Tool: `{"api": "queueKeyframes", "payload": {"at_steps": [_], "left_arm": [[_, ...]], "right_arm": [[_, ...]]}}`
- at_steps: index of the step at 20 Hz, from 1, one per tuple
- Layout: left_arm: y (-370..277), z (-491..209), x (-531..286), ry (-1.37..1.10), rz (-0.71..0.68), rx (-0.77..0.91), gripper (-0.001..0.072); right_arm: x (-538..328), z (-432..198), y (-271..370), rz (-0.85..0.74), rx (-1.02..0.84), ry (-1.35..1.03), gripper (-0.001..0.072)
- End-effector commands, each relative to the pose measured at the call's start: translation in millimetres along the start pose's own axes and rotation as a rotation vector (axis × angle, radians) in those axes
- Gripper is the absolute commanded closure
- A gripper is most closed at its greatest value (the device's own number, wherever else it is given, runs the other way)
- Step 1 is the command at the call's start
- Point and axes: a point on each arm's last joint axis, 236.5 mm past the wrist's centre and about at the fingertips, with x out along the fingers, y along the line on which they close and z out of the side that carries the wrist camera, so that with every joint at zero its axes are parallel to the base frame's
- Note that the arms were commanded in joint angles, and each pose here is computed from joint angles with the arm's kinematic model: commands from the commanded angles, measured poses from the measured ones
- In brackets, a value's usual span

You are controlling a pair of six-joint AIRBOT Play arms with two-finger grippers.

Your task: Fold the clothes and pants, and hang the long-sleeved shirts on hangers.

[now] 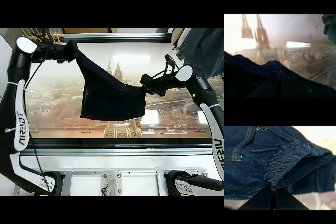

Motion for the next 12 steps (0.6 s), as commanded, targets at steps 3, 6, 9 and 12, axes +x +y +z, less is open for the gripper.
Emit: {"api": "queueKeyframes", "payload": {"at_steps": [3,6,9,12], "left_arm": [[38,-36,8,0.155,0.101,0.0,0.07],[67,-78,9,0.212,0.205,-0.01,0.07],[95,-143,25,0.269,0.248,-0.084,0.07],[124,-202,40,0.315,0.299,-0.136,0.07]], "right_arm": [[-6,9,-38,-0.104,-0.109,-0.006,0.0687],[1,-20,-74,-0.253,-0.192,0.06,0.0687],[28,-57,-98,-0.285,-0.187,0.137,0.0687],[50,-87,-116,-0.303,-0.161,0.171,0.0687]]}}
